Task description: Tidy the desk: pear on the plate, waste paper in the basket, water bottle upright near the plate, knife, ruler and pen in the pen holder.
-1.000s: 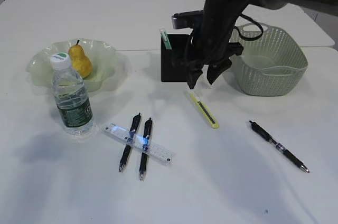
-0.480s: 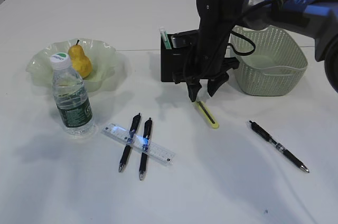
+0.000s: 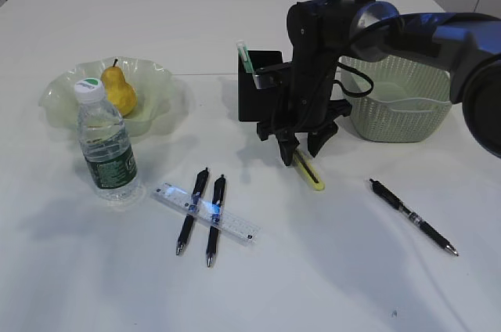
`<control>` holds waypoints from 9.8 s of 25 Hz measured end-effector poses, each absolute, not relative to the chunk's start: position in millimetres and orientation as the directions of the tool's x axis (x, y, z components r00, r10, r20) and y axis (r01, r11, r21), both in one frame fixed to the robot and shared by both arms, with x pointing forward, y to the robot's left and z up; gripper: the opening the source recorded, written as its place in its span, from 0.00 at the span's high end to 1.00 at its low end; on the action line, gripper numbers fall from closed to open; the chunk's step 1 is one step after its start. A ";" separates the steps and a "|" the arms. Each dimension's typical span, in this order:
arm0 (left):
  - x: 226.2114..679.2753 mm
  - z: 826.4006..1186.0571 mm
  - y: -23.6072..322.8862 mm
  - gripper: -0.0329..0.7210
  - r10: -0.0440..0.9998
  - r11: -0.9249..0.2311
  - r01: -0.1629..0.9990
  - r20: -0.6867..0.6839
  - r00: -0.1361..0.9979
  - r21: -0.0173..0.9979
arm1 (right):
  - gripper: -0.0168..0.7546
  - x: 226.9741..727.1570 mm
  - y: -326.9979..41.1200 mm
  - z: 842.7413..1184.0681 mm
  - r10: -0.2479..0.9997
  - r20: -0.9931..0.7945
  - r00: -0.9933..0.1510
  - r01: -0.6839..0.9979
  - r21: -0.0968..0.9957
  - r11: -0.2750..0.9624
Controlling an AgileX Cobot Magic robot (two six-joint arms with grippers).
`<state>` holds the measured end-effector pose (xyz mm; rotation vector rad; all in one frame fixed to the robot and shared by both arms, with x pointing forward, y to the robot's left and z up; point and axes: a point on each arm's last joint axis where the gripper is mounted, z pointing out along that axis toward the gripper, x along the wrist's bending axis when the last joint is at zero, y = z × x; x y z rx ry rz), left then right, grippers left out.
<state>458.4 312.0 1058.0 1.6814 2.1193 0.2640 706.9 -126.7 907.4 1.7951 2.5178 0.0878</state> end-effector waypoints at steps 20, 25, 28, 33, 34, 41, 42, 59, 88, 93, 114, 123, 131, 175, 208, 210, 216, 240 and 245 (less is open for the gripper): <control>461.6 1055.1 312.4 0.33 0.962 0.252 0.884 -0.205 -0.183 0.394 | 0.47 707.4 -126.8 903.3 0.944 -0.009 -0.330 0.941 0.070 0.330; 461.6 1055.1 312.4 0.33 0.962 0.252 0.883 -0.205 -0.183 0.395 | 0.47 707.4 -126.8 903.3 0.944 -0.009 -0.330 0.941 0.070 0.330; 461.6 1055.1 312.4 0.33 0.962 0.252 0.883 -0.205 -0.183 0.395 | 0.49 707.4 -126.8 903.3 0.944 -0.009 -0.330 0.941 0.070 0.330; 461.6 1055.1 312.4 0.34 0.962 0.252 0.883 -0.205 -0.183 0.395 | 0.56 707.4 -126.8 903.3 0.944 -0.010 -0.330 0.941 0.070 0.330; 461.6 1055.1 312.4 0.34 0.962 0.252 0.883 -0.205 -0.183 0.395 | 0.57 707.4 -126.8 903.3 0.944 -0.010 -0.330 0.941 0.070 0.330; 461.6 1055.1 312.4 0.34 0.962 0.252 0.883 -0.205 -0.183 0.395 | 0.61 707.4 -126.8 903.3 0.944 -0.010 -0.330 0.941 0.070 0.330; 461.6 1055.1 312.4 0.34 0.962 0.252 0.883 -0.205 -0.183 0.395 | 0.61 707.4 -126.8 903.3 0.944 -0.010 -0.330 0.941 0.070 0.330; 461.9 1054.8 312.5 0.34 0.962 0.252 0.884 -0.205 -0.183 0.393 | 0.67 707.6 -127.4 903.3 0.944 -0.006 -0.329 0.942 0.069 0.329; 461.9 1054.8 312.5 0.34 0.962 0.252 0.884 -0.205 -0.183 0.393 | 0.84 707.5 -125.5 899.5 0.940 0.012 -0.341 0.939 0.064 0.339; 461.9 1054.8 312.5 0.34 0.962 0.252 0.884 -0.205 -0.183 0.393 | 0.84 707.2 -124.8 907.4 0.941 0.022 -0.338 0.939 0.079 0.336; 461.4 1054.6 312.3 0.34 0.962 0.252 0.887 -0.204 -0.183 0.388 | 0.84 622.5 -157.9 1011.4 0.934 -0.002 -0.357 0.929 0.108 0.355; 460.3 1054.1 312.1 0.34 0.962 0.250 0.892 -0.204 -0.184 0.376 | 0.84 558.9 -182.0 1027.2 0.913 -0.015 -0.408 0.909 0.091 0.407; 460.2 1054.0 312.1 0.34 0.962 0.250 0.893 -0.204 -0.184 0.375 | 0.84 566.1 -179.2 1029.8 0.912 -0.033 -0.410 0.855 0.333 0.397; 456.2 1052.4 311.1 0.34 0.962 0.244 0.912 -0.203 -0.184 0.330 | 0.84 734.7 -116.7 964.3 0.930 -0.073 -0.361 0.209 0.965 0.157; 455.0 1052.0 310.8 0.34 0.962 0.242 0.917 -0.202 -0.184 0.317 | 0.67 743.7 -129.9 939.6 0.956 0.040 -0.291 0.283 0.958 0.047; 454.9 1052.0 310.8 0.34 0.962 0.242 0.917 -0.202 -0.184 0.317 | 0.67 742.3 -132.6 946.2 0.957 0.042 -0.288 0.309 0.950 0.051; 454.9 1052.0 310.8 0.34 0.962 0.242 0.917 -0.202 -0.184 0.317 | 0.67 728.3 -137.9 979.7 0.953 0.025 -0.301 0.426 0.898 0.111; 455.7 1052.3 311.0 0.34 0.962 0.244 0.914 -0.203 -0.184 0.325 | 0.67 606.5 -162.4 1095.3 0.901 -0.016 -0.433 0.811 0.431 0.397; 455.7 1052.3 311.0 0.34 0.962 0.244 0.914 -0.203 -0.184 0.325 | 0.67 590.4 -130.6 1099.3 0.839 -0.042 -0.542 0.746 0.435 0.504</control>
